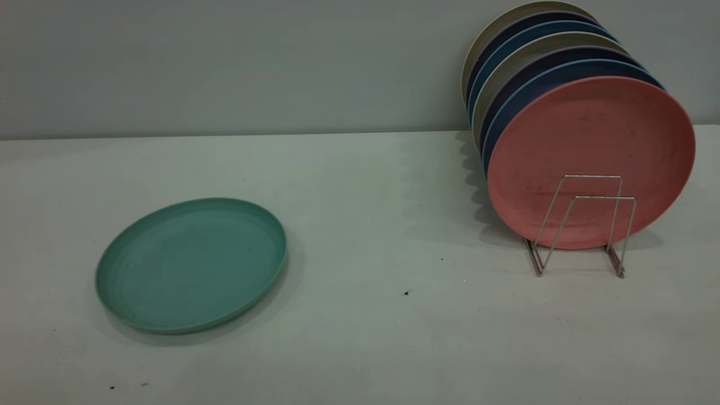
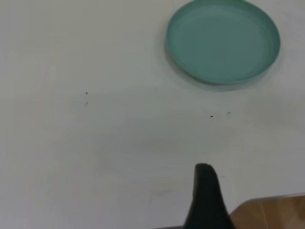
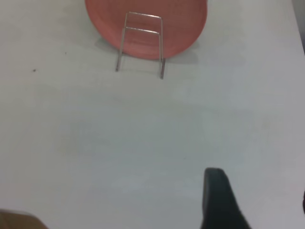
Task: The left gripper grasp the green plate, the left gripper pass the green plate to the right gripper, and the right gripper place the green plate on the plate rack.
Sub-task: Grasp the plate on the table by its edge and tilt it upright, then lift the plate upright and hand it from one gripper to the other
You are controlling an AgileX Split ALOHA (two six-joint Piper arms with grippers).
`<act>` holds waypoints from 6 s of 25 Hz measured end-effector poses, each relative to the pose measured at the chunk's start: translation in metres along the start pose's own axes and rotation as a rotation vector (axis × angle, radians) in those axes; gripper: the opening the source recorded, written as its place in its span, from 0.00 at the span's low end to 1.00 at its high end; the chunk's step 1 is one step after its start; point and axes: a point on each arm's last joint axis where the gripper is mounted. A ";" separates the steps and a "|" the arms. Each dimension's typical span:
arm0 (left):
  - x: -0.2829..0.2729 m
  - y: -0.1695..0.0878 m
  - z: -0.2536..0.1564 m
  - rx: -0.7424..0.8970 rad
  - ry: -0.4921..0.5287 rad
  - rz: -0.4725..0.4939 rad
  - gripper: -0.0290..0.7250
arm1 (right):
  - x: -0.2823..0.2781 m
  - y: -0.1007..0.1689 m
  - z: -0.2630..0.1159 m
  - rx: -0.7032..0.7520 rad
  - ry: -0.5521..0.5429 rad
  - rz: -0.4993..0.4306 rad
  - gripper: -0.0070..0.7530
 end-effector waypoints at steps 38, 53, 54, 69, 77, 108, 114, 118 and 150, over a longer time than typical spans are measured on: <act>0.161 -0.044 0.082 -0.191 0.380 -0.161 0.75 | 0.065 -0.004 0.060 -0.005 0.041 0.287 0.58; 0.293 -0.028 0.068 -0.446 0.485 -0.212 0.66 | 0.128 -0.002 0.080 0.017 0.068 0.458 0.58; 0.299 -0.022 0.070 -0.495 0.479 -0.220 0.66 | 0.128 -0.002 0.080 0.014 0.065 0.457 0.58; 0.346 0.032 0.035 -0.734 0.514 -0.146 0.66 | 0.129 -0.003 0.081 0.009 0.050 0.439 0.58; 0.375 0.037 0.018 -0.763 0.578 -0.157 0.66 | 0.129 -0.004 0.081 0.010 0.048 0.437 0.58; 0.402 0.036 0.068 -0.470 0.402 -0.256 0.06 | 0.162 0.006 0.088 0.140 0.042 0.602 0.58; 0.396 0.006 0.093 -0.265 0.362 -0.367 0.06 | 0.197 0.009 0.087 0.183 0.012 0.664 0.58; 0.391 -0.015 0.094 -0.139 0.396 -0.463 0.06 | 0.222 0.011 0.082 0.192 0.009 0.678 0.58; 0.370 -0.107 0.083 -0.073 0.491 -0.769 0.06 | 0.324 0.069 0.076 0.126 0.052 0.882 0.58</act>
Point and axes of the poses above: a point on each arm's last joint axis where the gripper is mounted, x pointing out along that axis toward the gripper, y along the wrist's bending axis when the last joint is at zero, z = x × y, and after that the axes turned 15 degrees about -x, right-handed
